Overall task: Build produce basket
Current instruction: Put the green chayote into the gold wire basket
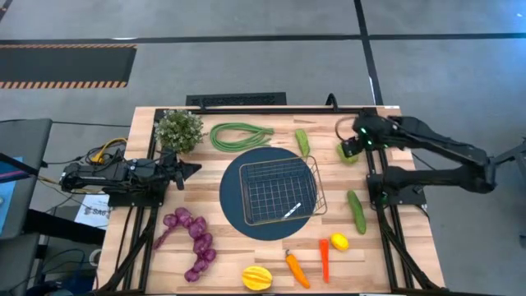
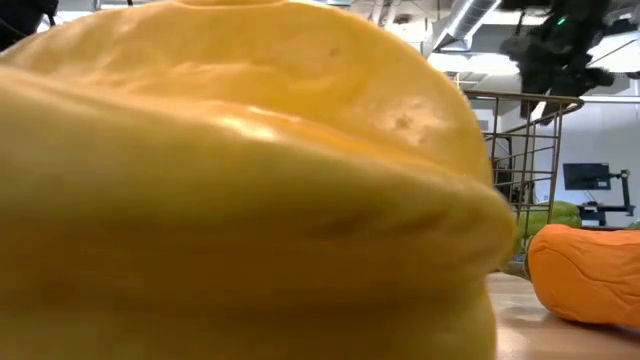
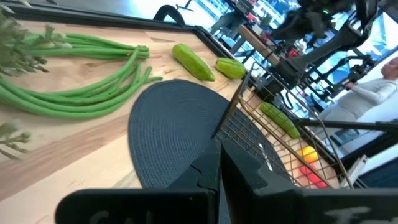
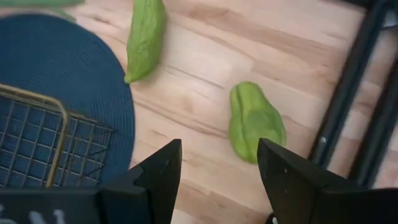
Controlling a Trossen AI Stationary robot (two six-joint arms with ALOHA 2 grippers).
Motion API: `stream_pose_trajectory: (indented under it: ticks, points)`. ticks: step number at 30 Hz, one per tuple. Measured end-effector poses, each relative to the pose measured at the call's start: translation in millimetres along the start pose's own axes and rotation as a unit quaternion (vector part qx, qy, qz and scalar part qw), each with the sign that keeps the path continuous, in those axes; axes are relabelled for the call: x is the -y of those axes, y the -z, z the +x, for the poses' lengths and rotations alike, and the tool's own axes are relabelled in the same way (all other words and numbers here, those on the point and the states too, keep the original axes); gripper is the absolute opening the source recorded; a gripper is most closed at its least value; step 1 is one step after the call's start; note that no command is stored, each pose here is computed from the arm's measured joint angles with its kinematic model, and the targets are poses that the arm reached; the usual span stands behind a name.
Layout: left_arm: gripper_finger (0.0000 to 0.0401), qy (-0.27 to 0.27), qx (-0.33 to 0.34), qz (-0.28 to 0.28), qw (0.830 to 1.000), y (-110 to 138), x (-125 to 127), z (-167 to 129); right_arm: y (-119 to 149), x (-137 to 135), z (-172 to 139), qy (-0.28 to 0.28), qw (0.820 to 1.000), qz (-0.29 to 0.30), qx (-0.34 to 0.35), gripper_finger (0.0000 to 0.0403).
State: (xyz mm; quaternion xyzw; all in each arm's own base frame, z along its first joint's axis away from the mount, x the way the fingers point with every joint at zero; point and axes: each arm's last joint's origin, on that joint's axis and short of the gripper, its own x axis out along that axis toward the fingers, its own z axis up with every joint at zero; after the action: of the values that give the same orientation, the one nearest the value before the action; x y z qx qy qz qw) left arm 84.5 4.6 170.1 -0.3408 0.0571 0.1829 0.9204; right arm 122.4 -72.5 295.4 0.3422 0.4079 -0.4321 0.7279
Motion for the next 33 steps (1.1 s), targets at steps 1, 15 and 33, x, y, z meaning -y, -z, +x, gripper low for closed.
stream_pose_trajectory:
  ticks: [1,15,33]
  points:
    - [0.0000,0.000,-0.001,0.000,1.000,0,0,0,-6,1,5,-0.004,1.000,-0.001,-0.009,0.0230]
    - [0.0000,0.000,0.000,0.000,1.000,0,0,0,-44,26,75,0.013,0.981,-0.028,-0.191,0.0230]
    - [0.0000,0.004,-0.011,-0.023,1.000,1,0,0,-46,22,101,0.047,0.966,-0.084,-0.238,0.0232]
